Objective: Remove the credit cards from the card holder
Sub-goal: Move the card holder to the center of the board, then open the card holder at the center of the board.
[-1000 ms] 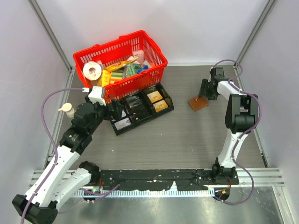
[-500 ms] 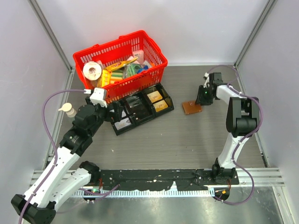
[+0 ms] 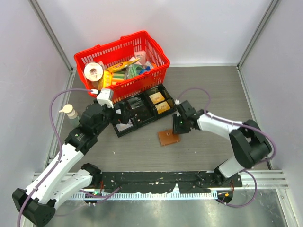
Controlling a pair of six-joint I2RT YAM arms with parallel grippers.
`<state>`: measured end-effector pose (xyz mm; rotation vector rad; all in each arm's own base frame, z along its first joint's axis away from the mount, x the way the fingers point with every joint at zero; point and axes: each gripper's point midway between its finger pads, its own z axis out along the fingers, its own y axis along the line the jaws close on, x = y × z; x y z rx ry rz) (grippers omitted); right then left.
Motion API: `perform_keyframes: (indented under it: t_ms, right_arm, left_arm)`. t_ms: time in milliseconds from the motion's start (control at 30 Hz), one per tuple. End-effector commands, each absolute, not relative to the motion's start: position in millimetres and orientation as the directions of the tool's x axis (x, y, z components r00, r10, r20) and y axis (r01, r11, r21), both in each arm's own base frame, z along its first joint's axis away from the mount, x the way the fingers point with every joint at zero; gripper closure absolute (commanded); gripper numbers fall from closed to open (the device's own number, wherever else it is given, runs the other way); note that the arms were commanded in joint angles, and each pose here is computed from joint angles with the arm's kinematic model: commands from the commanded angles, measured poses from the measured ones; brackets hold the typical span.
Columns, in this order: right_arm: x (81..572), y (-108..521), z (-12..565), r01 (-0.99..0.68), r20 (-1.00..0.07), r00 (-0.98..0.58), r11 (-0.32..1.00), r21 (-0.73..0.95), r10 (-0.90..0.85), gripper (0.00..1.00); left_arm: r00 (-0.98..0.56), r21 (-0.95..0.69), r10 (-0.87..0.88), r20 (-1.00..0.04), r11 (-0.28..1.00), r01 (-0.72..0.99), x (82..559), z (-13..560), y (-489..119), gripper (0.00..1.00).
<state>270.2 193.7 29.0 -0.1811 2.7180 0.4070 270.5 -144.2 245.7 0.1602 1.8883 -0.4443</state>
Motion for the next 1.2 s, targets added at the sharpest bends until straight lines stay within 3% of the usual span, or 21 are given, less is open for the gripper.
perform_keyframes:
  t_ms: [0,133,400,533,800,967,1167]
  right_arm:
    - [233.7,207.8,37.8,-0.088,-0.411,-0.910,0.946,0.311,0.051,0.63]
    - [221.1,229.7,64.0,-0.139,-0.462,-0.883,0.892,0.429,0.085,0.61]
    - [190.3,252.0,57.4,-0.231,-0.447,-0.895,0.865,0.444,-0.010,0.60]
    - [168.4,270.1,53.1,-0.284,-0.441,-0.896,0.838,0.466,-0.058,0.59]
    - [194.9,227.5,82.5,-0.267,-0.619,-0.784,0.926,0.268,-0.047,0.53]
    - [190.9,205.8,52.2,-0.198,-0.577,-0.816,0.955,0.222,-0.035,0.53]
    - [174.3,220.1,37.3,-0.235,-0.527,-0.849,0.918,0.318,-0.034,0.53]
  left_arm:
    - [-0.437,-0.358,-0.189,-0.880,0.867,0.346,260.0,255.9,-170.6,0.00]
    - [-0.520,-0.410,-0.195,-0.831,0.847,0.339,245.9,236.6,-191.7,0.00]
    - [-0.672,-0.510,-0.261,-0.693,0.836,0.201,222.0,173.1,-217.3,0.00]
    - [-0.682,-0.502,-0.283,-0.675,0.853,0.143,219.9,154.6,-219.3,0.00]
    - [-0.704,-0.512,-0.316,-0.636,0.856,0.079,216.4,130.2,-235.0,0.00]
    - [-0.736,-0.494,-0.285,-0.614,0.866,0.077,210.5,112.6,-256.4,0.01]
    - [-0.714,-0.500,-0.340,-0.613,0.866,0.016,211.6,99.2,-263.5,0.09]
